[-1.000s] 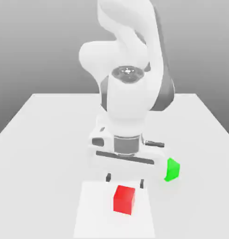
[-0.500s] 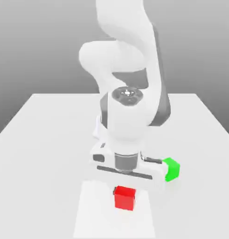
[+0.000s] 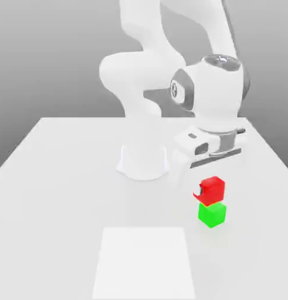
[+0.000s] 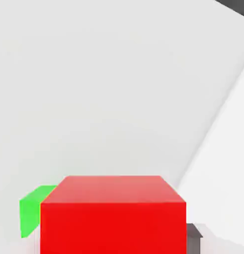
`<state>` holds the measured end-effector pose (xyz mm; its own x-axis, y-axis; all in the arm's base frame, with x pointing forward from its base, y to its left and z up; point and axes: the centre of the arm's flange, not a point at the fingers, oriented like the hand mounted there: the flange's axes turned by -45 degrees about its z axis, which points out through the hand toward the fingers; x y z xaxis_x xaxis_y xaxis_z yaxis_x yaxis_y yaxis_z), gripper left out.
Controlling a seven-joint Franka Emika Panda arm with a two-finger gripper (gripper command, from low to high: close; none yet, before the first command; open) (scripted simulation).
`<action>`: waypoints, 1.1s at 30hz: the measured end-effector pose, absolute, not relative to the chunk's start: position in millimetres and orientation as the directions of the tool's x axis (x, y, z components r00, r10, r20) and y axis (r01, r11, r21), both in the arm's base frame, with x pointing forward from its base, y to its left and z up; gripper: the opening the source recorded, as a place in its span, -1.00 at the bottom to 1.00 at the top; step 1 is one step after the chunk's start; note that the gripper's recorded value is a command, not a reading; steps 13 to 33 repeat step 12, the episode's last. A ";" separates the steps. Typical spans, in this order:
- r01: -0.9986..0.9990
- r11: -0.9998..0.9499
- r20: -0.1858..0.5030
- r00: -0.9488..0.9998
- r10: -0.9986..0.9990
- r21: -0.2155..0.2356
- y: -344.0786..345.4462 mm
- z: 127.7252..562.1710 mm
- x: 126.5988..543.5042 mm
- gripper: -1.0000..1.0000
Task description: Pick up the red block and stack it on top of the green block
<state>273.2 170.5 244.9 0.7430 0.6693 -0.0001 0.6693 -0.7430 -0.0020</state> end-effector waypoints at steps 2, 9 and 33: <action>0.738 -0.675 -0.001 0.675 0.738 0.000 178.5 240.7 259.4 -1.00; 0.759 -0.651 -0.001 0.651 0.759 0.002 181.1 189.7 255.2 -1.00; 0.758 -0.653 -0.001 0.653 0.758 0.001 180.1 183.3 255.1 1.00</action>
